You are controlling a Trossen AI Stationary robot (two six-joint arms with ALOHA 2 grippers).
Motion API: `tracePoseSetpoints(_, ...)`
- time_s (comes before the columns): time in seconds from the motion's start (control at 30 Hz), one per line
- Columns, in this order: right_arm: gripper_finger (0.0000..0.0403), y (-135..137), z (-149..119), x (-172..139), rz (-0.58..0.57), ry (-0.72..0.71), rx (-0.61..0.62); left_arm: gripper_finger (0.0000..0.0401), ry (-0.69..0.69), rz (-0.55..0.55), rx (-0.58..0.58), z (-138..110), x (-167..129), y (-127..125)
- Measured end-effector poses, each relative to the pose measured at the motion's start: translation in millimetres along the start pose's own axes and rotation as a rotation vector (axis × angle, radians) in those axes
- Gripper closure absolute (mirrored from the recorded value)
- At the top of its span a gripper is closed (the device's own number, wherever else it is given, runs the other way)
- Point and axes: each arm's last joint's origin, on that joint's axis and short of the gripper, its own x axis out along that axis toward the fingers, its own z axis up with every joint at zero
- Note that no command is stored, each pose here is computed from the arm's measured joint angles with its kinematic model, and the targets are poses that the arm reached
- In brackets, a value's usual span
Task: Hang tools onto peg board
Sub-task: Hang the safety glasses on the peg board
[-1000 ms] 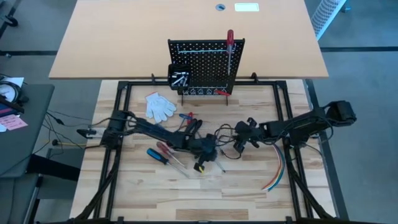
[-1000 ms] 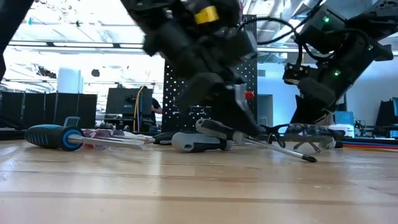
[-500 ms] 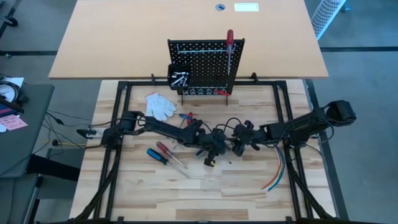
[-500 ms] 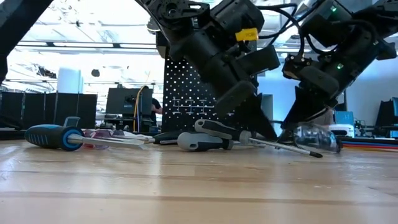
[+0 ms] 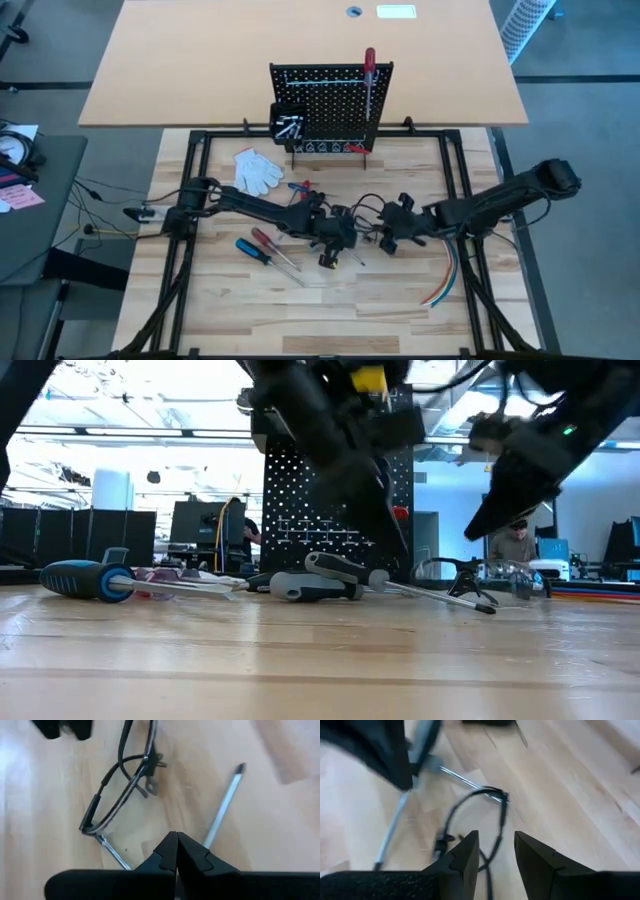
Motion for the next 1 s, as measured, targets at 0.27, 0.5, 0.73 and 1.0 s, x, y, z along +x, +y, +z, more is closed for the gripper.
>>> tracePoseSetpoints(0.27, 0.0268, 35, -26, -19, 0.129, 0.019, -0.070, 0.0401, 0.000, 0.101, -0.071, -33, -48, -19)
tracePoseSetpoints(0.5, 0.0190, 29, -34, -7, 0.045, 0.099, -0.072, 0.0401, -0.081, 0.175, -0.224, -80, -89, -37)
tracePoseSetpoints(0.73, 0.0150, 18, -39, 3, 0.046, 0.258, -0.112, 0.0401, -0.166, 0.228, -0.332, -118, -112, -52)
tracePoseSetpoints(1.0, 0.0262, 21, -47, 16, 0.069, 0.353, -0.150, 0.0401, -0.222, 0.238, -0.362, -127, -123, -54)
